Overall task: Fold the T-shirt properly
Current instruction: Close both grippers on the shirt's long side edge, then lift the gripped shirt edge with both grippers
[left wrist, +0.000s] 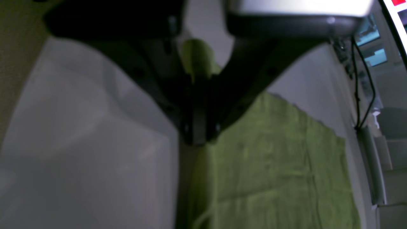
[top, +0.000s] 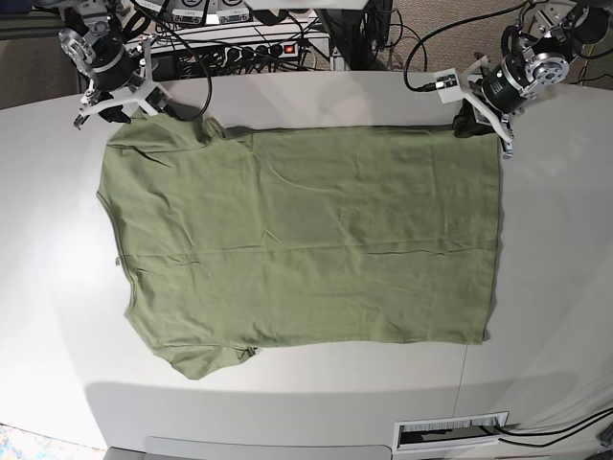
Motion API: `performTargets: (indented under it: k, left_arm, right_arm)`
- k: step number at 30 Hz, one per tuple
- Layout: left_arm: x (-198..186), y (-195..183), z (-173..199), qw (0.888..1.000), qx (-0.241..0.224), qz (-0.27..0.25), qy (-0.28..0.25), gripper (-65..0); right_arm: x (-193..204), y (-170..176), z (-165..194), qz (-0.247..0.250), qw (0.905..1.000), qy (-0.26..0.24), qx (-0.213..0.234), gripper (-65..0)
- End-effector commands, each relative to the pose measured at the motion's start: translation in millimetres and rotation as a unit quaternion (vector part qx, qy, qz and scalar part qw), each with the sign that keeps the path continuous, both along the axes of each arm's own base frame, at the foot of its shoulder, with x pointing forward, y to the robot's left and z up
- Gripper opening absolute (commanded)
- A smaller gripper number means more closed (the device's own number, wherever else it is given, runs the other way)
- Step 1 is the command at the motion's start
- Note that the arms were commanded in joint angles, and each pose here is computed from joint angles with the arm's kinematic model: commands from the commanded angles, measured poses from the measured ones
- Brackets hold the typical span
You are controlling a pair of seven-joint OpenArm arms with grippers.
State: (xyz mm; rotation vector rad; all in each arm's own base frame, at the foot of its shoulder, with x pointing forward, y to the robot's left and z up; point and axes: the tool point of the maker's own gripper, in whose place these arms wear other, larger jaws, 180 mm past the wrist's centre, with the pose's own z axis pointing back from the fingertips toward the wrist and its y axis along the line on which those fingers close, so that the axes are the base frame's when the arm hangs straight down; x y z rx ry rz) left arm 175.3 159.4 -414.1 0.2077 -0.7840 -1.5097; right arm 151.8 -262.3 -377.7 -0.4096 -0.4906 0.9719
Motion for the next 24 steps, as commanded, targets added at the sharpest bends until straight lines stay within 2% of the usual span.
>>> performTargets:
  k: [1, 5, 9, 13, 19, 24]
  left_arm:
    - [-14.3, 7.9, -10.9, 0.999, 0.021, -0.006, 0.037, -65.0]
    - [-14.5, 7.6, -10.8, 0.999, 0.021, -0.006, 0.037, -65.0]
    - [-14.4, 7.7, -10.8, 0.999, 0.021, -0.006, 0.037, -65.0]
    - [-14.4, 7.6, -10.8, 0.999, 0.021, -0.006, 0.037, -65.0]
    - [-19.0, 9.7, -12.0, 0.999, 0.025, -0.006, 0.042, -65.0]
    - [-41.2, 9.5, -9.6, 0.997, 0.031, -0.022, 0.061, -65.0]
  right_arm:
    - [5.8, 2.2, 4.3, 0.008, 0.9999, -0.011, 0.002, -36.5]
    - [11.8, 6.5, 0.4, 0.011, 0.9998, -0.014, 0.007, -41.4]
    - [11.7, 10.9, -4.3, 0.013, 0.9998, -0.01, 0.012, -49.3]
    - [10.6, 10.9, -5.1, 0.013, 0.9998, -0.007, 0.011, -64.4]
    - [7.2, 4.2, -4.7, 0.0, 1.0, 0.003, -0.007, -65.0]
    - [1.0, 8.0, 2.0, -0.002, 0.9999, 0.009, -0.014, -65.0]
